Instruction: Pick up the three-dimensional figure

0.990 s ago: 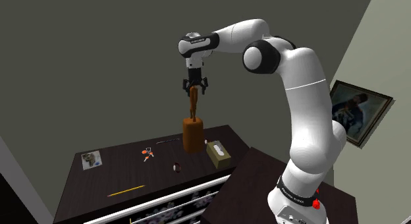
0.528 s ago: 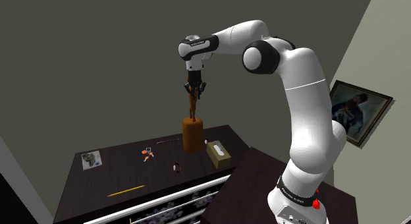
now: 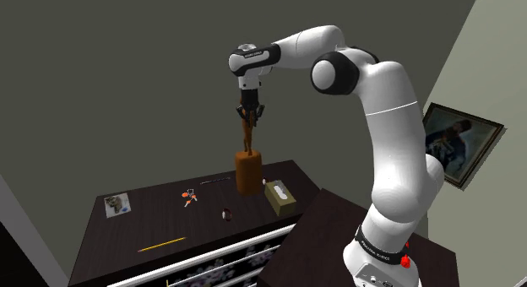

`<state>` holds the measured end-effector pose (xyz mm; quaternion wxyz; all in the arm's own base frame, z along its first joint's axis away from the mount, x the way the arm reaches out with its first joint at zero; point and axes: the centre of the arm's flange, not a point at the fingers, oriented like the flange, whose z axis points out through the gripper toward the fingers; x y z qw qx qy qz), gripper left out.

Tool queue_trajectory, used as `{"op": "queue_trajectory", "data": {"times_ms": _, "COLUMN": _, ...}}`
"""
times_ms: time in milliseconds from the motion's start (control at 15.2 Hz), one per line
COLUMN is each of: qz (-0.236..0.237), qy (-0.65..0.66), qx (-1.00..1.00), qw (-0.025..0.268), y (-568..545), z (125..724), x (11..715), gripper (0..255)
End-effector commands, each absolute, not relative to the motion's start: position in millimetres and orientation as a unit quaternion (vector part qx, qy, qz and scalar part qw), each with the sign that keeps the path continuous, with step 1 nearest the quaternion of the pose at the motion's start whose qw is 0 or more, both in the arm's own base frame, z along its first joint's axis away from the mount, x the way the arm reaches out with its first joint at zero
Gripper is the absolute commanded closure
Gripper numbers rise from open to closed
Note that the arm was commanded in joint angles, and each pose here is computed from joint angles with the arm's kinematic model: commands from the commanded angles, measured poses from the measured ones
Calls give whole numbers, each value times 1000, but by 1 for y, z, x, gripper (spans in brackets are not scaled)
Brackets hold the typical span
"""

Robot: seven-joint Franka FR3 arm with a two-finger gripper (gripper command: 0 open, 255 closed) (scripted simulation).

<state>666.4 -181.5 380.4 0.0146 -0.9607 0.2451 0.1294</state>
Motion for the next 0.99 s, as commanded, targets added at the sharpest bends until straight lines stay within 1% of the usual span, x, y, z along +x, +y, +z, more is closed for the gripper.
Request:
{"op": "queue_trajectory", "data": {"times_ms": 0, "qz": 128, "qy": 245, "qx": -961, "qw": 15, "y": -182, "z": 391, "x": 666, "gripper": 255}}
{"op": "queue_trajectory", "data": {"times_ms": 792, "qz": 128, "qy": 245, "qx": -961, "qw": 15, "y": -182, "z": 455, "x": 666, "gripper": 255}}
{"op": "queue_trajectory", "data": {"times_ms": 924, "qz": 128, "qy": 245, "qx": -961, "qw": 15, "y": -182, "z": 455, "x": 666, "gripper": 255}}
